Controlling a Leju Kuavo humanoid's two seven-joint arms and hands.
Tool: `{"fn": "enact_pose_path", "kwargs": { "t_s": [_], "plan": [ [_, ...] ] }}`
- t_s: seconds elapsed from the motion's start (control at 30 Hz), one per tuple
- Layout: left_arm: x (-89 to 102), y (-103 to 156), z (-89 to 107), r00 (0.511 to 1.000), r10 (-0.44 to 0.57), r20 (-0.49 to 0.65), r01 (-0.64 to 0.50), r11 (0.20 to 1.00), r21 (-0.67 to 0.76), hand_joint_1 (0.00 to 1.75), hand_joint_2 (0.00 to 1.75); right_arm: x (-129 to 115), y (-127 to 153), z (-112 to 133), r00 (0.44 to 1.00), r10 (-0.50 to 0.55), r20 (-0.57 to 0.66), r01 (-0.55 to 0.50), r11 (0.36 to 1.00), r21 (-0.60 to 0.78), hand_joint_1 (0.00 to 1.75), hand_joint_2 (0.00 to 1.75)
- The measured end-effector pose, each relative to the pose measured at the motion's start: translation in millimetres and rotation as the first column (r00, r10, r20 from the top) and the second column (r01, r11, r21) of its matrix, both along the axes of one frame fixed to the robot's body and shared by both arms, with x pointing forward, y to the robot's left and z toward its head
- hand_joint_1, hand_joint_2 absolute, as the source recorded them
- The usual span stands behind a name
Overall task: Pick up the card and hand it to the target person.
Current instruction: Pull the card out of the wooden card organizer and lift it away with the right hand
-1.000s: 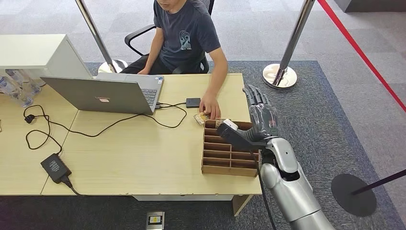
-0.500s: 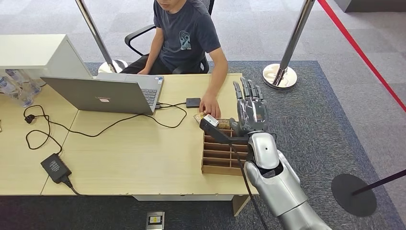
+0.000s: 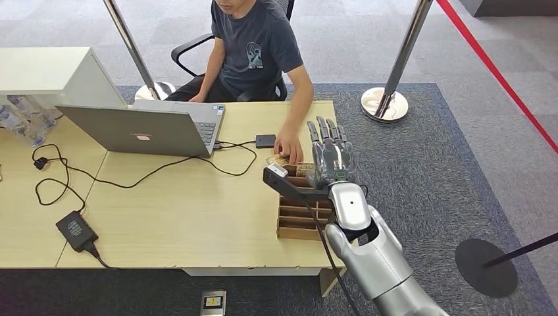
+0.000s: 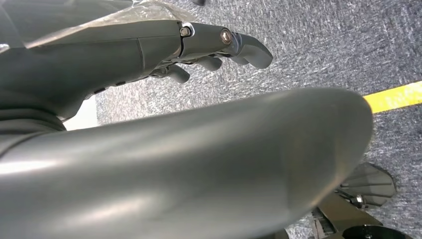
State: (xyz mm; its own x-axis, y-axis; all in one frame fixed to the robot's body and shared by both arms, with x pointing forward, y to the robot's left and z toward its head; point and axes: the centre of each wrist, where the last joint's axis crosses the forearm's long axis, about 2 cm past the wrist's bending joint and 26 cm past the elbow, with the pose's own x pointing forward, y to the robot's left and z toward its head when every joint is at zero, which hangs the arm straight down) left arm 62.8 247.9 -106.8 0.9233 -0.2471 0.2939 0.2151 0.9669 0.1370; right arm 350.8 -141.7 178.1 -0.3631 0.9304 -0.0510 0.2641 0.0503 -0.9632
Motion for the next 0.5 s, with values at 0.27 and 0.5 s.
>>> {"fn": "enact_pose_path", "kwargs": {
  "t_s": [0.27, 0.5],
  "plan": [
    [0.4, 0.1, 0.1, 1.0, 0.002, 0.004, -0.002, 1.0, 0.005, 0.0, 0.0, 3.8, 11.5, -0.8, 0.999, 0.038, -0.038, -0.035, 0.996, 0.076, 0.0, 1.75],
    [1.6, 0.0, 0.3, 1.0, -0.014, -0.003, 0.014, 1.0, 0.005, 0.0, 0.0, 7.5, 13.9, -9.5, 0.998, 0.022, -0.056, -0.017, 0.995, 0.094, 1.44, 1.75]
  ]
}}
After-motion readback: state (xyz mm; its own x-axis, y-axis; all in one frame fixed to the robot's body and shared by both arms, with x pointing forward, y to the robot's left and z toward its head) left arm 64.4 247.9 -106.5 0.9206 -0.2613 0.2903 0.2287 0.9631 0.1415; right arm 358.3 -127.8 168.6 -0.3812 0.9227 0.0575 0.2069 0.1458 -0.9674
